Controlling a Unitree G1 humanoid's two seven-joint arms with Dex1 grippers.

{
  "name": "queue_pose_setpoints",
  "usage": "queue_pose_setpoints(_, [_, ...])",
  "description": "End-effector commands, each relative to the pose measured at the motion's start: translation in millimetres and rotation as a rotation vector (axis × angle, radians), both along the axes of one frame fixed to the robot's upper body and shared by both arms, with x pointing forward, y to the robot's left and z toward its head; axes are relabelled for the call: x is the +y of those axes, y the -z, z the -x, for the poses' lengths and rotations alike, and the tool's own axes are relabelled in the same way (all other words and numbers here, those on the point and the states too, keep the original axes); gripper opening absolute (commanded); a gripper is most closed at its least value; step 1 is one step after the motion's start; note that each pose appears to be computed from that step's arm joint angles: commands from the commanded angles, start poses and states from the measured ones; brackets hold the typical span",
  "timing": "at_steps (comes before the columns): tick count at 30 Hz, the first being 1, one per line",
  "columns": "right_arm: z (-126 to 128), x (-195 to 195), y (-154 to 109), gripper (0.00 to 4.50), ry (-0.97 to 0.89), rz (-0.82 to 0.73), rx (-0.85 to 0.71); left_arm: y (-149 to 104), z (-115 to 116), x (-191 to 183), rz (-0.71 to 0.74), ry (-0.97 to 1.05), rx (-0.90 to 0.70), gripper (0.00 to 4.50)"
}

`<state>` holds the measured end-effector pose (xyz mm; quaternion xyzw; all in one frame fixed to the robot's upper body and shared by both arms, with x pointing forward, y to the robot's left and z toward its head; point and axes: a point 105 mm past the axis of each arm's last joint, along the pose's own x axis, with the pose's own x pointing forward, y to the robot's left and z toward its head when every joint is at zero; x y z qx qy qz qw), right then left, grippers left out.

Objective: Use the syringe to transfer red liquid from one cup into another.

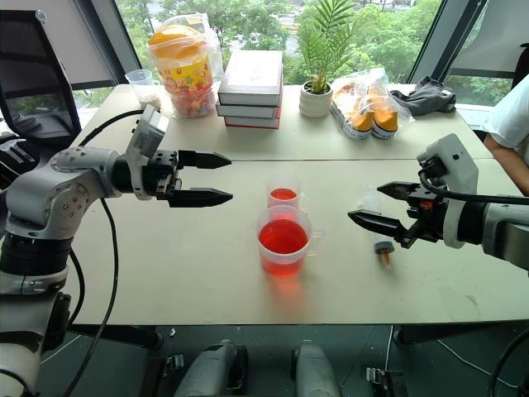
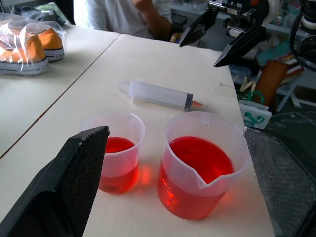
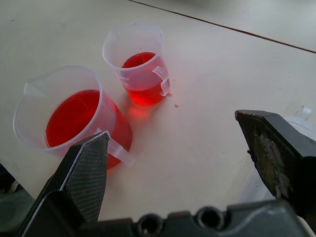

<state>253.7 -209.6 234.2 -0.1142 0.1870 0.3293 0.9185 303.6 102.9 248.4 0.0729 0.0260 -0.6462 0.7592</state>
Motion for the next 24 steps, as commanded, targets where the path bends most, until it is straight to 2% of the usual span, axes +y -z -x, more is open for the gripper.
queue_pose_setpoints(1, [0, -3, -10, 4.49, 0.007, 0.010, -0.042, -13, 1, 1, 0.032, -0.009, -0.051, 4.50])
queue_pose_setpoints(14, [0, -8, -6, 4.49, 0.037, 0.014, -0.028, -14, 2, 0, 0.045, 0.002, -0.046, 4.50])
queue_pose_setpoints(24, [-26, -32, -4, 4.49, 0.203, 0.063, 0.014, -12, 2, -2, 0.042, 0.002, -0.047, 4.50])
